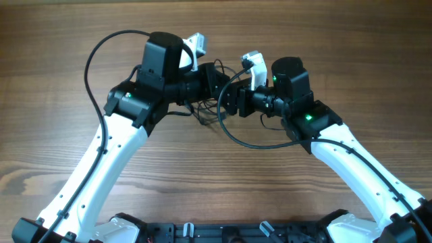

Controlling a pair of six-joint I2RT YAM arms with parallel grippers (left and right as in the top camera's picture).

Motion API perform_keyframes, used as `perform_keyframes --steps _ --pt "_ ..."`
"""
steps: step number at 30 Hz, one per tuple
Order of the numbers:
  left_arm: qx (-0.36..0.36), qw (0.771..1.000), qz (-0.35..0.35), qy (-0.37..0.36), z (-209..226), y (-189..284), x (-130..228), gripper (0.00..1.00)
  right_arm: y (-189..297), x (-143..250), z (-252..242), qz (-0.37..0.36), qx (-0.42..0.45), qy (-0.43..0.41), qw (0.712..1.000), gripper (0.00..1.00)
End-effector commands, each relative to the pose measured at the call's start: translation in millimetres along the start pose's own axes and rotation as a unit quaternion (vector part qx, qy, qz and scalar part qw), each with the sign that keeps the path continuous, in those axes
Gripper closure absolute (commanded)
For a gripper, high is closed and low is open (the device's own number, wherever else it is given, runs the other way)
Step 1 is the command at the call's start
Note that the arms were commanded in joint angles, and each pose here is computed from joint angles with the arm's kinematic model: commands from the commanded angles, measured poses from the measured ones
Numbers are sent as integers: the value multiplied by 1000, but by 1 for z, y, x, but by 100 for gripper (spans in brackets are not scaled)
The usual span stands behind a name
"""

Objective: Untangle cables

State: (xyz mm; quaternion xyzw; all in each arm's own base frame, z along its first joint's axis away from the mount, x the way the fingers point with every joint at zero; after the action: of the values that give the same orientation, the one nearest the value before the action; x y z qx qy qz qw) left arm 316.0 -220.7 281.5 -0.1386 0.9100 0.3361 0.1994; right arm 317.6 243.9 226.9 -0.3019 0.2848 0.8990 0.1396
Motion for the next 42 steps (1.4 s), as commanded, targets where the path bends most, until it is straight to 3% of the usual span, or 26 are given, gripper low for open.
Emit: perform_keyframes --steps 1,8,11,13,15,22,27,33,35,37,42 --pt "12 1000 23 16 0 3 6 96 5 -23 17 -46 -27 33 998 43" --pt "23 999 21 33 6 9 0 96 8 -27 39 -43 -90 28 995 87" --pt "21 999 19 35 8 10 -1 96 8 -27 38 -42 -88 27 995 96" --pt "19 999 18 26 8 10 -1 74 7 -27 33 -47 -72 22 996 96" --pt "2 1000 19 1 14 10 1 66 6 -27 21 -51 -36 -7 998 96" --pt "-210 976 39 34 84 22 27 61 24 -18 -47 -38 92 -93 991 96" --pt "-224 970 74 53 109 4 47 61 48 -22 -56 -24 59 -127 990 96" --pt "-211 969 110 73 144 -43 66 61 69 -27 -38 -37 37 -86 995 96" --pt "-190 970 126 81 149 -58 70 57 72 -20 -39 -23 48 -79 995 96" --pt "-153 975 136 86 146 -73 70 44 72 -8 -46 -1 69 -87 994 96" --pt "-79 989 110 63 132 -91 52 43 74 8 -55 28 98 -92 991 96"
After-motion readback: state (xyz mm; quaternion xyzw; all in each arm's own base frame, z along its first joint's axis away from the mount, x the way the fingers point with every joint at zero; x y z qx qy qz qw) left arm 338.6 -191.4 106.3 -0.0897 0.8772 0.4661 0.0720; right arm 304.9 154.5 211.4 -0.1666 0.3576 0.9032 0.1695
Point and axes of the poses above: each gripper's point midway between its finger pads, its own y axis back along the fingers, its own z axis along the line the jaws close on, x = y × z, the point moved 3 cm from there along y, back along the fingers, and after that the axes turned 7 degrees about -y, right-handed, at the moved point
